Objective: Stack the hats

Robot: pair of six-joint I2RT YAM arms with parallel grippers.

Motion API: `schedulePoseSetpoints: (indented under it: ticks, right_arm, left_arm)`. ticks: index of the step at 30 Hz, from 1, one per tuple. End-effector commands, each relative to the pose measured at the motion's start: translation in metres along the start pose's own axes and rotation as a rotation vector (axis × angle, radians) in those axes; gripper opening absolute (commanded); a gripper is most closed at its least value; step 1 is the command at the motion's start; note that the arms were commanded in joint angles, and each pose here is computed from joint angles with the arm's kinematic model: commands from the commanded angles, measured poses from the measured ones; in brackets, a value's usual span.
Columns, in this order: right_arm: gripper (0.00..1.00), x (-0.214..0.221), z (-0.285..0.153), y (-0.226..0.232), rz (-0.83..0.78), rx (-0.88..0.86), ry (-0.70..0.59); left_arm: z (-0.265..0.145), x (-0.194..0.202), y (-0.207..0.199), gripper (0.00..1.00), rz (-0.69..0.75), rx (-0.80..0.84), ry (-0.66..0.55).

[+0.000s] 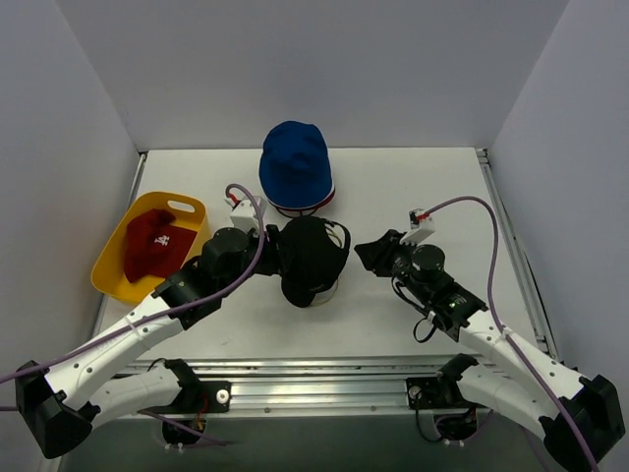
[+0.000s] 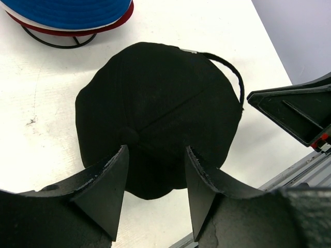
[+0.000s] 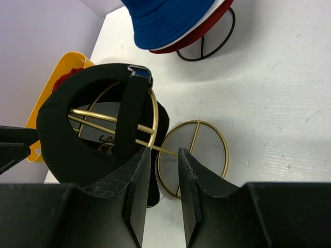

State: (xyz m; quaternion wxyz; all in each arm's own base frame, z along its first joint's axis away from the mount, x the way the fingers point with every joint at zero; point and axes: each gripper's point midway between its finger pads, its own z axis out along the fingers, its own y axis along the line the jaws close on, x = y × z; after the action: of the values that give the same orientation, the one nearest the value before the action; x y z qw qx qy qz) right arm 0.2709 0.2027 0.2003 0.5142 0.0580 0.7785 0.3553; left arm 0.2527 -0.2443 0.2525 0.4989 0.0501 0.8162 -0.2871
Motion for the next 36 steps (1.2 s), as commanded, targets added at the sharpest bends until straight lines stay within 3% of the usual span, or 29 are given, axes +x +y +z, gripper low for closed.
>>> schedulePoseSetpoints:
  ticks: [1, 19, 27, 31, 36]
  right_arm:
    - [0.25, -0.014, -0.001, 0.016, 0.014, -0.044, -0.056]
    - [0.33, -0.058, 0.004, 0.030, -0.096, 0.079, -0.126]
    - [0.37, -0.044, 0.032, 0.040, -0.190, 0.064, 0.001]
    - [0.35, -0.035, 0.039, 0.025, -0.193, 0.130, 0.016]
    - [0.27, -0.025, 0.039, 0.010, -0.167, 0.156, -0.002]
  left_arm:
    - [-0.006, -0.011, -0.008, 0.56, -0.001, 0.037, -0.043]
    - [-0.014, -0.014, 0.001, 0.64, 0.009, 0.003, -0.067]
    - [-0.004, -0.015, 0.005, 0.65, 0.024, -0.041, -0.063]
    - [-0.001, -0.019, 0.005, 0.65, 0.035, -0.056, -0.062]
    - [0.001, -0.024, 0.004, 0.65, 0.045, -0.060, -0.076]
